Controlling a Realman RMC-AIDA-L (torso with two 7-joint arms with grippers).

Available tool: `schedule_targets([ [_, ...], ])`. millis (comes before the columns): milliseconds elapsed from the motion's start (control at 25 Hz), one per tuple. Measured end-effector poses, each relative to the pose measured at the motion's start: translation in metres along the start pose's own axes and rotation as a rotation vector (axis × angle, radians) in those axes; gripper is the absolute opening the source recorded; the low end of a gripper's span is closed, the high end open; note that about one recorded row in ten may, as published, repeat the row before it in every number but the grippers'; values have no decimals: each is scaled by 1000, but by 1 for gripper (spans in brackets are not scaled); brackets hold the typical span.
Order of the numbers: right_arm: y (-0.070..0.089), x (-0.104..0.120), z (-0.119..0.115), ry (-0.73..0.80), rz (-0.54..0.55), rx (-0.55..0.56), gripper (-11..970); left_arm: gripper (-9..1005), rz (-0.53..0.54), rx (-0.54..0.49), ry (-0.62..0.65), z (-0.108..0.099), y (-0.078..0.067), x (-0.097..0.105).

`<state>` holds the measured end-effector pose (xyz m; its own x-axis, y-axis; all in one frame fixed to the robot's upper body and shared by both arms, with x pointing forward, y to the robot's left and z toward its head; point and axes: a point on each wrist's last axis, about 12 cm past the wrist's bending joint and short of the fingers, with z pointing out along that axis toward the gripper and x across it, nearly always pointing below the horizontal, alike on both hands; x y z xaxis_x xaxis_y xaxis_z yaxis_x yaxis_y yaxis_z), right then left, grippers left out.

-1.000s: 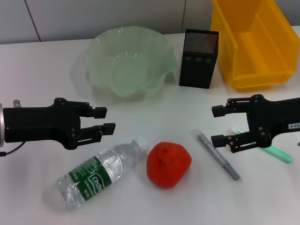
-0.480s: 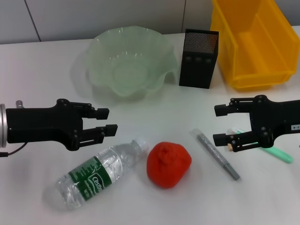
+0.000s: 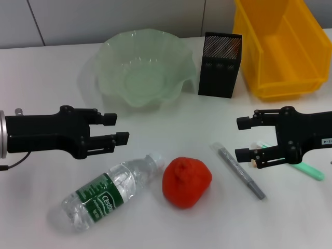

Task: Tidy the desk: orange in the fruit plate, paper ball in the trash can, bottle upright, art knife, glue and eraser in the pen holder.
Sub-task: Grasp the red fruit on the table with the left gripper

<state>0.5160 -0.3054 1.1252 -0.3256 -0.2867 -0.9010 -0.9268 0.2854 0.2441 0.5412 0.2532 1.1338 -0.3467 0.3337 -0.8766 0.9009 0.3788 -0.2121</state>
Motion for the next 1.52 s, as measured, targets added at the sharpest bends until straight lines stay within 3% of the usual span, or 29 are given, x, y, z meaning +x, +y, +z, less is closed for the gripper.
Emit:
schedule_targets([
  [120,0,0,0,-1,0,2,832,510,-18,-11,-1,0,1,-2],
  [360,0,-1,-1,-6,4,6,832,704,-13,-1,7,2,0,-1],
  [600,-3,-1,-11,-47,24,56,833,764,-24,-4,6,3,0,-1],
  [1000,-2,6,-26,-80,52,115,833,761,-1,24,10,9,-4,-3],
  [1320,2,17,-32,-79,76,132,832,765,15,136,112,37,-25,-5],
  [1520,7,27,-45,-89,100,168,832,765,34,140,134,50,-30,-4],
])
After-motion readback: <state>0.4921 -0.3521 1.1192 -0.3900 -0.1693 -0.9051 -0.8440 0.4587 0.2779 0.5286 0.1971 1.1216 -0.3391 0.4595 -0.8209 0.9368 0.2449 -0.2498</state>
